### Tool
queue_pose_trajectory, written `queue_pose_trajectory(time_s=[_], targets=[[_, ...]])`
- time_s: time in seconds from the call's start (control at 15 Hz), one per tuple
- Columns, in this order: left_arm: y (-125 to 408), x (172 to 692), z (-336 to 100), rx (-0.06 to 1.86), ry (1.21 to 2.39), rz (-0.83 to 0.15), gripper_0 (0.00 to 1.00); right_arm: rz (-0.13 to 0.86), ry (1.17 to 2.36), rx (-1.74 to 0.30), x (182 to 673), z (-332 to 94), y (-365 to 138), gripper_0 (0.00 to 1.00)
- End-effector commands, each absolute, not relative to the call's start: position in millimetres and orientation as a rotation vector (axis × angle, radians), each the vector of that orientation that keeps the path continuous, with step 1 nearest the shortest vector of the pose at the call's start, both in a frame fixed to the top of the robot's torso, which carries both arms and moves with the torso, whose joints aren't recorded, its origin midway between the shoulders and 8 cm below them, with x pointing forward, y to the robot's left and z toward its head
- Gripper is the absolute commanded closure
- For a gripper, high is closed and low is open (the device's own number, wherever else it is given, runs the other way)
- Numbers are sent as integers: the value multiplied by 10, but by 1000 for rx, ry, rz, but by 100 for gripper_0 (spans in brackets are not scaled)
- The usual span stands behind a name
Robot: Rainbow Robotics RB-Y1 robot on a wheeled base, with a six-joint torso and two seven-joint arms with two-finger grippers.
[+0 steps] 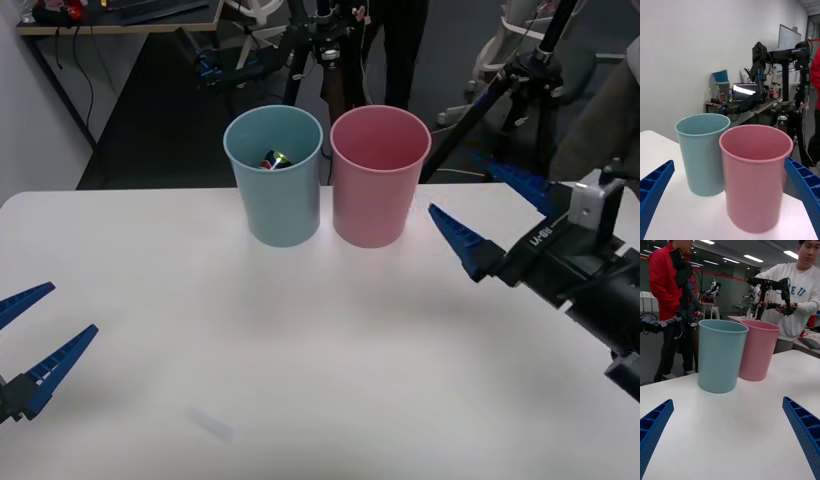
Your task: Grasp the object on the table and drop it into the matching bin: aluminum can to the light blue bin, PET bottle to the pink bin.
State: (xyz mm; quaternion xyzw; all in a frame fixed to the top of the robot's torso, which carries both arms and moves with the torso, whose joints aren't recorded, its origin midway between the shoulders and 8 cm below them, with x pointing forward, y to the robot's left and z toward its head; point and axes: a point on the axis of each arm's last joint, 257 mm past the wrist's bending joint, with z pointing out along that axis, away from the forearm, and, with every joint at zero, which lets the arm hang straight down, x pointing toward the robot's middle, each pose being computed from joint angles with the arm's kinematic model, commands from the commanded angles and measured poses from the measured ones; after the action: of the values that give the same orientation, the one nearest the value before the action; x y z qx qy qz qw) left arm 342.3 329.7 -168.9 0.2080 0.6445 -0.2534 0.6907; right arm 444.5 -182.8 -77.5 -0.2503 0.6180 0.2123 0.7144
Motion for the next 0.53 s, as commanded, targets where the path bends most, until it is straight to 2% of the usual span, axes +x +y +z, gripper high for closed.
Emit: queue_pose_trajectory(time_s=[0.07,0.2,0.53], targets=[[3297,3423,-1689,465,1441,-567,0,432,1421,-550,4217,-972,-2274,0],[3297,3423,-1689,465,1441,-567,0,429,1466,-530,4027,-1107,-2543,0],[3297,3423,-1689,465,1441,-567,0,492,1551,-462,3634,-1396,-3043,0]])
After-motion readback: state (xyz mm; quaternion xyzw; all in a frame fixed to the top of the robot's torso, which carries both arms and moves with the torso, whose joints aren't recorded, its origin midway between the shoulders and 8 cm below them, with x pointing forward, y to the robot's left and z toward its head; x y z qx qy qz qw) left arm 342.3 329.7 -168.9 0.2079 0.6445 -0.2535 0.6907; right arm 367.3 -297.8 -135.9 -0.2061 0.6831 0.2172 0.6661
